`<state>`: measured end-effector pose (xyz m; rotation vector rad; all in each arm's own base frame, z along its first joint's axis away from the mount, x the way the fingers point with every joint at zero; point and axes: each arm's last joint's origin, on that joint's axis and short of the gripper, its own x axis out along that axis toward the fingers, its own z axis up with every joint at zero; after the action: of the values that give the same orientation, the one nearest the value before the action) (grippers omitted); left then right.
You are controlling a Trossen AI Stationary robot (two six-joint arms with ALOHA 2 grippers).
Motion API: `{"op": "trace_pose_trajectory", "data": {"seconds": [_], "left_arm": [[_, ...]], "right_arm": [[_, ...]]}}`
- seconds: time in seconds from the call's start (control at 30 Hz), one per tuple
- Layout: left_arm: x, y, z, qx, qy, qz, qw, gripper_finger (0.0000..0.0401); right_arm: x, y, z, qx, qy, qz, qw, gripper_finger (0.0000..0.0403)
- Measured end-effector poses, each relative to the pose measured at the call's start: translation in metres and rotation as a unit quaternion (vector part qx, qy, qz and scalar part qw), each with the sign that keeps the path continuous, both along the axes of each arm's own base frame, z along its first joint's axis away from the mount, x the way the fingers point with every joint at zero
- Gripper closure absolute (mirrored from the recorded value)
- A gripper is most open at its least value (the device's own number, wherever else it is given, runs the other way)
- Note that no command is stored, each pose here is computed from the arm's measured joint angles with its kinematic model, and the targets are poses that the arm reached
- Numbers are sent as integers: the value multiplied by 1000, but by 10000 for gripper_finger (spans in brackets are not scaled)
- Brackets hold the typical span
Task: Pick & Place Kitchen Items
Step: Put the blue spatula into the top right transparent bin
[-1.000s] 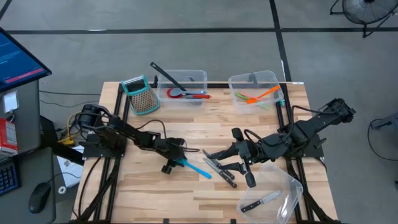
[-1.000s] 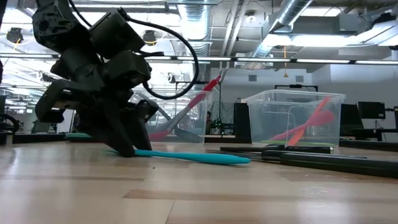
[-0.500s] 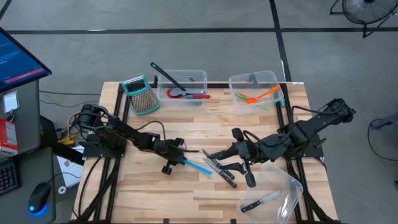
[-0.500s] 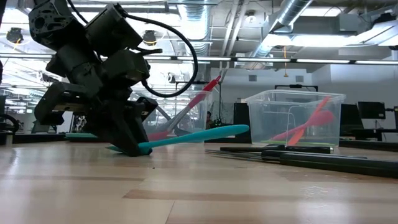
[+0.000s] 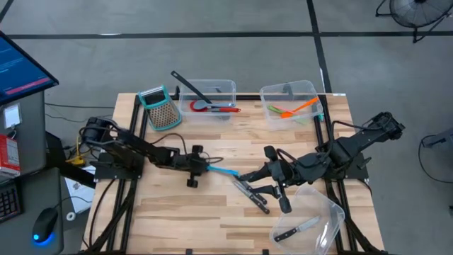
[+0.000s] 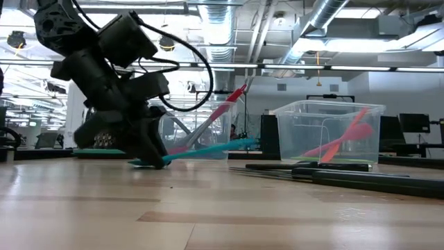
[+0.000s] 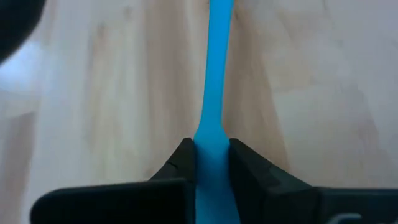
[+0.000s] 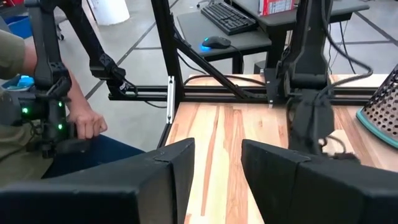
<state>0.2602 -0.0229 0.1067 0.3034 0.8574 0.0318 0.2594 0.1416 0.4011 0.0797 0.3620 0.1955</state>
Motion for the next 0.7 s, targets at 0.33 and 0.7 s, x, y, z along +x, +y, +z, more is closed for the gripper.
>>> {"op": "trace_pose_trajectory", "data": {"seconds": [0.33,0.7], "left_arm": [[1,19,20,-12,-42,33,998,395],[-1,24,34,-2,-66,26,997,398]], "right_arm": [[-4,-3,-9,-9,47,-26,999,274],[-7,-18,-36,-39,143,-195,969,273]]}}
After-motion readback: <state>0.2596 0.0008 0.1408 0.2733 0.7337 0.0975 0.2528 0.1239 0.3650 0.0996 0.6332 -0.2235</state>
